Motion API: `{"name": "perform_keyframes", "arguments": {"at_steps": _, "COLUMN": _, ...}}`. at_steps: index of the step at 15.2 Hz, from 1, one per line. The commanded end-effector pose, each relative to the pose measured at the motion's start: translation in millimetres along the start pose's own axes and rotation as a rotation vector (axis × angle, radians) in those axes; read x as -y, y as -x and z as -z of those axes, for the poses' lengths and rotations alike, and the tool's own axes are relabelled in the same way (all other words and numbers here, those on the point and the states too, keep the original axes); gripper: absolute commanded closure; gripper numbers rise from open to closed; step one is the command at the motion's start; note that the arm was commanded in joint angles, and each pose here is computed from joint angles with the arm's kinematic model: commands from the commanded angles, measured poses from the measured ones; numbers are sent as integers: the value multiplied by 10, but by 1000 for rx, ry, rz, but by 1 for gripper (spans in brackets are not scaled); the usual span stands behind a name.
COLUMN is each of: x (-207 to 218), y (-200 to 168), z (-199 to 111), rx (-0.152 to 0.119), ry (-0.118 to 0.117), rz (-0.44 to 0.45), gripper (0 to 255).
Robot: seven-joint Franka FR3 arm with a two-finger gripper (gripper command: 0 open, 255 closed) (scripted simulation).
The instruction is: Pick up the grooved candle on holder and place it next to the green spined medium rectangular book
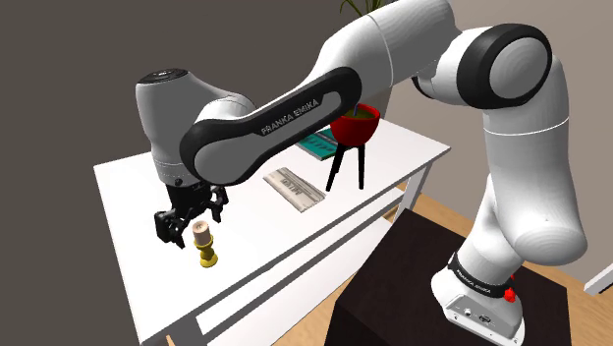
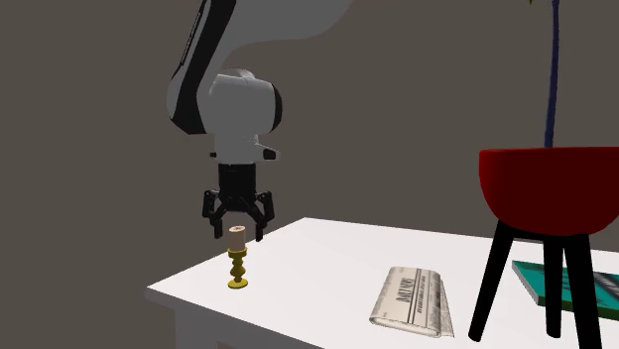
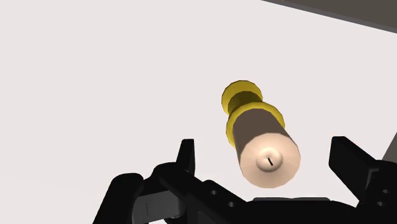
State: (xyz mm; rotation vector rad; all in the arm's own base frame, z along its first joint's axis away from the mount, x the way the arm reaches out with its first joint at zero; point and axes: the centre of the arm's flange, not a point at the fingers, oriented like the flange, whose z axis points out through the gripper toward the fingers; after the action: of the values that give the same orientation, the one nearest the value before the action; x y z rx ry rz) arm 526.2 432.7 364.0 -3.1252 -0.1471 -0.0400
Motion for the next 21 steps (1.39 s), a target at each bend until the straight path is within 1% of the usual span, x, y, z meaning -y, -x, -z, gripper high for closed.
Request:
{"name": "perform_keyframes", "arguments": {"at_steps": 1, "x": 0, "y": 0, "z": 0, "rx": 0, "ry": 0, "rz": 0, "gripper": 255}}
{"name": "perform_keyframes", "arguments": {"at_steps": 10, "x": 0, "y": 0, "z": 0, "rx": 0, "ry": 0, "rz": 0, "gripper": 255}}
{"name": "perform_keyframes", "arguments": {"at_steps": 21, "x": 7, "y": -15, "z": 580, "rx": 0, "ry": 0, "rz": 0, "gripper": 255}}
